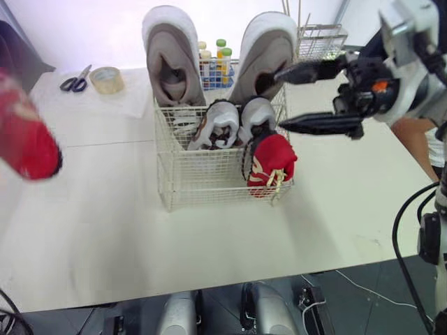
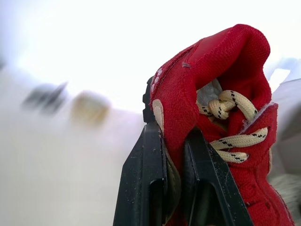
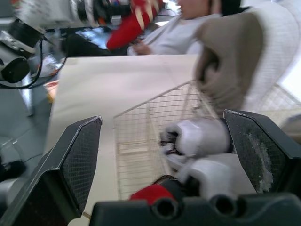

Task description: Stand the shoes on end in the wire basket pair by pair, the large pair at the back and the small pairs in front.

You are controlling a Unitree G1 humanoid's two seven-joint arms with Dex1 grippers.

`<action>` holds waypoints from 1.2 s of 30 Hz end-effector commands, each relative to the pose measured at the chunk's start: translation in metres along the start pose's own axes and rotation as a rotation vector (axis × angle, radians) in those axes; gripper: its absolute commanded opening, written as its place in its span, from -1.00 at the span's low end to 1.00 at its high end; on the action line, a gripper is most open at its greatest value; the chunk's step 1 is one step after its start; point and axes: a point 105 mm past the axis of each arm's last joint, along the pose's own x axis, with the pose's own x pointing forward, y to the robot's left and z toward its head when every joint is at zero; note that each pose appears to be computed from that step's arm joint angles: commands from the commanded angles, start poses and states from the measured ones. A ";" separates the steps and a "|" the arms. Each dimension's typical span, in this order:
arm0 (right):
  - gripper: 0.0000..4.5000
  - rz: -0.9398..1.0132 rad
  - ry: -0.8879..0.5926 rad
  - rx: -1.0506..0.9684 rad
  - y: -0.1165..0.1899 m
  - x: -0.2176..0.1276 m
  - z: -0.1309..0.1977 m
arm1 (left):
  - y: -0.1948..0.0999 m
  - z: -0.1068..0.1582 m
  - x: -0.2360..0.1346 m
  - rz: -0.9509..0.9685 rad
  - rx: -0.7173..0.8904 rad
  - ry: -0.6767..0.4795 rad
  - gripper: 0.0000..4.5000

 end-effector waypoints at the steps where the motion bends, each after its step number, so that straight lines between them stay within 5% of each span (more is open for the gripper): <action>1: 1.00 -0.069 0.002 -0.046 -0.009 -0.010 0.006 | -0.056 0.006 0.029 -0.140 0.090 -0.067 -0.99; 7: 1.00 -0.086 -0.002 -0.066 -0.018 -0.016 0.015 | -0.105 -0.026 0.041 -0.227 0.219 -0.069 -0.99; 15: 1.00 -0.075 -0.024 -0.055 -0.029 -0.016 0.016 | -0.132 -0.065 0.032 -0.258 0.238 -0.160 -0.99; 18: 1.00 -0.076 -0.034 -0.050 -0.032 -0.017 0.016 | -0.134 -0.066 0.028 -0.186 0.287 -0.262 -0.99; 24: 1.00 -0.080 -0.047 -0.044 -0.032 -0.020 0.017 | -0.133 -0.093 0.023 -0.151 0.331 -0.276 -0.99; 36: 1.00 -0.075 -0.020 0.029 -0.020 -0.030 0.012 | -0.139 -0.129 0.004 -0.176 0.317 -0.181 -0.99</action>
